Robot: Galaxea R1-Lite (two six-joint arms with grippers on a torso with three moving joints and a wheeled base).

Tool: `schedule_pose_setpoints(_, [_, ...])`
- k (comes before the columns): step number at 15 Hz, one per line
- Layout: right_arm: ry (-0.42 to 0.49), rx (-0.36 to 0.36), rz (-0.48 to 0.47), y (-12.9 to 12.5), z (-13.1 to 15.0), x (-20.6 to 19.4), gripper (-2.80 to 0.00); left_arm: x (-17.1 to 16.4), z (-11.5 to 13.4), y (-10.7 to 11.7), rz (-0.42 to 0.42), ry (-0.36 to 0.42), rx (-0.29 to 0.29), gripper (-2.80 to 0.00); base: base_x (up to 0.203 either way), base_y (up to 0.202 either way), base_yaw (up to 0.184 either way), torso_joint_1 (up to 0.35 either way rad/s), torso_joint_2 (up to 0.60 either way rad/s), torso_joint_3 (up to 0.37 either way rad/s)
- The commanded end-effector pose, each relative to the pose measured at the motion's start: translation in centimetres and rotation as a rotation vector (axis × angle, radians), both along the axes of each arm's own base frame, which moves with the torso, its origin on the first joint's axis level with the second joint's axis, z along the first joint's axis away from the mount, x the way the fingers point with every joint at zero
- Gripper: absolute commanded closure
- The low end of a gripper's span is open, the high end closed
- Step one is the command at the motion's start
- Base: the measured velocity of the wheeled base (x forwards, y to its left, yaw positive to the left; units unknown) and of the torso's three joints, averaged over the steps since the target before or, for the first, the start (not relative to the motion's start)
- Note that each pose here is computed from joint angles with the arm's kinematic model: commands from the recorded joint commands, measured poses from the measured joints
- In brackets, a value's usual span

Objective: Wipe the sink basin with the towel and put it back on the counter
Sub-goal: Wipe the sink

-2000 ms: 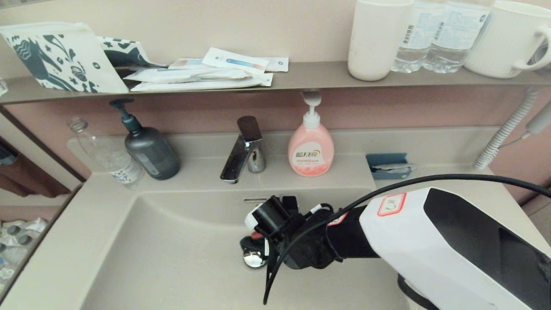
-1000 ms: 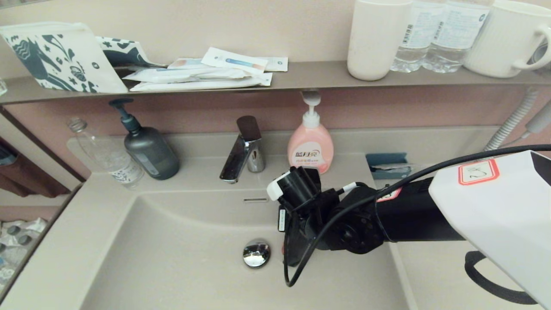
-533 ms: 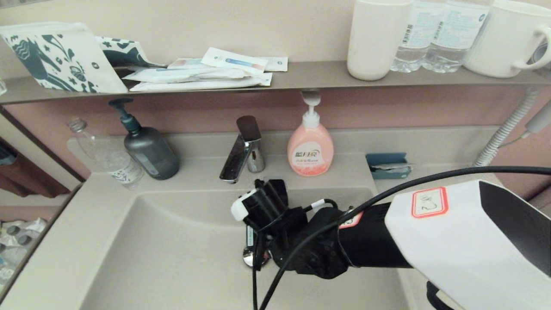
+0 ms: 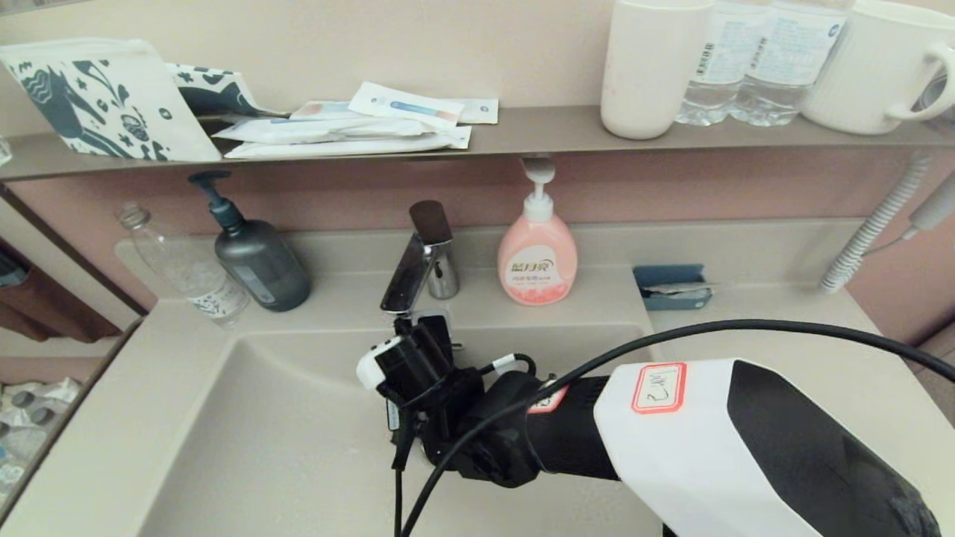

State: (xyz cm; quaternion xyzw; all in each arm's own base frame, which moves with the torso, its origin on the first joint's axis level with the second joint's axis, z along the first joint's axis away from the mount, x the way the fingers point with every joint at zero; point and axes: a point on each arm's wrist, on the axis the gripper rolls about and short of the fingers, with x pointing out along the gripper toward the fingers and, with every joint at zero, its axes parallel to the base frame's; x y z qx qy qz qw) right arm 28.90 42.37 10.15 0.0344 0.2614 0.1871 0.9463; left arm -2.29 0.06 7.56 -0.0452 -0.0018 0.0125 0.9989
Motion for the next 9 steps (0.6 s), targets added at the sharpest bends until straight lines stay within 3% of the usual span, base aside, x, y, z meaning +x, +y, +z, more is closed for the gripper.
schedule_pose_setpoints(1, [0.011,-0.015,-0.016,-0.1,-1.3,0.8,0.0,0.0,0.0,0.0,0.001,0.0,0.0,0.0,0.0,0.0,0.0,0.0,0.0,0.0])
schedule_pose_setpoints(9, [-0.014,0.005,-0.089,-2.8,1.0,3.1,0.0,0.0,0.0,0.0,0.001,0.0,-0.001,0.0,0.0,0.0,0.0,0.0,0.0,0.0])
